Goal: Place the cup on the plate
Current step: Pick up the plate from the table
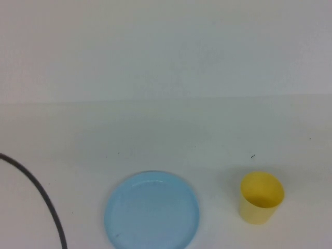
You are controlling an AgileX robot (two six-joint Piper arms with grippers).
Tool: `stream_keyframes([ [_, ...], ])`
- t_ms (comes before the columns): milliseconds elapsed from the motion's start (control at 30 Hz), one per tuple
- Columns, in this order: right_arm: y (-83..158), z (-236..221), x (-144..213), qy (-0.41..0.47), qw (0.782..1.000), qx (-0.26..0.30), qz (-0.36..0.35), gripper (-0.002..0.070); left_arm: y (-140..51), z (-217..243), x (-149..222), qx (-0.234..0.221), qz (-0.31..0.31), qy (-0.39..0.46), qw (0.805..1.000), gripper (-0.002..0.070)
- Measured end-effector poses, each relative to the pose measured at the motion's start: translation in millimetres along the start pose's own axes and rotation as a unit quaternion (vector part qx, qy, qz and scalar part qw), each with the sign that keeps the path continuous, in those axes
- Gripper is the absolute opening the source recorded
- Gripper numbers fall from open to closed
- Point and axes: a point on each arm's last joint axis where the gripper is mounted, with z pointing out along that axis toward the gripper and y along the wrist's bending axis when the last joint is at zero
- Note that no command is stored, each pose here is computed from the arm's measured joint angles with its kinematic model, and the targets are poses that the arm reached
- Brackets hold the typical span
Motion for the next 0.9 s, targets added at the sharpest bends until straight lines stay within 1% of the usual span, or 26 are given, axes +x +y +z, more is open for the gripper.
stream_keyframes([
  [100, 0, 5, -14, 0.036, 0.999, -0.025, -0.006, 0.0, -2.7, 19, 1, 0.025, -0.018, 0.07, 0.997, 0.0012],
  [167, 1, 9, -25, 0.049, 0.998, -0.043, -0.013, 0.0, -4.1, 30, -2, 0.039, -0.021, 0.098, 0.994, 0.0046],
  [233, 2, 14, -38, 0.046, 0.997, -0.063, -0.016, 0.0, -5.8, 43, -7, 0.054, -0.031, 0.117, 0.991, 0.0102],
  [333, 4, 21, -53, 0.031, 0.995, -0.094, 0.005, 0.0, -9.4, 67, -8, 0.084, -0.048, 0.153, 0.984, 0.0231],
  [400, 5, 27, -59, 0.04, 0.993, -0.112, 0.005, 0.0, -13.5, 88, -5, 0.113, -0.067, 0.193, 0.972, 0.0322],
  [433, 5, 31, -62, 0.052, 0.991, -0.122, 0.004, 0.0, -15.6, 97, -2, 0.127, -0.073, 0.215, 0.966, 0.0355],
  [533, 3, 47, -65, 0.097, 0.985, -0.144, 0.005, 0.0001, -20.6, 129, 8, 0.167, -0.089, 0.272, 0.943, 0.0398],
  [600, 2, 59, -66, 0.127, 0.98, -0.155, 0.006, 0.0009, -21.4, 150, 17, 0.177, -0.1, 0.303, 0.931, 0.0407],
  [633, 1, 65, -67, 0.142, 0.977, -0.161, 0.008, 0.0024, -21.5, 160, 22, 0.181, -0.102, 0.32, 0.925, 0.041],
  [700, -1, 75, -67, 0.167, 0.971, -0.171, 0.012, 0.0085, -28.1, 176, 32, 0.197, -0.093, 0.349, 0.912, 0.041],
  [767, -2, 84, -66, 0.189, 0.965, -0.179, 0.016, 0.019, -40.6, 189, 40, 0.218, -0.072, 0.371, 0.9, 0.0407],
  [833, -2, 92, -63, 0.21, 0.959, -0.187, 0.022, 0.0302, -57.4, 201, 49, 0.235, -0.041, 0.391, 0.889, 0.039],
  [867, -3, 95, -61, 0.22, 0.956, -0.191, 0.024, 0.034, -63.9, 207, 54, 0.238, -0.032, 0.402, 0.884, 0.0384],
  [900, -3, 97, -60, 0.228, 0.954, -0.194, 0.026, 0.0359, -71.2, 213, 60, 0.239, -0.021, 0.416, 0.877, 0.0377],
])
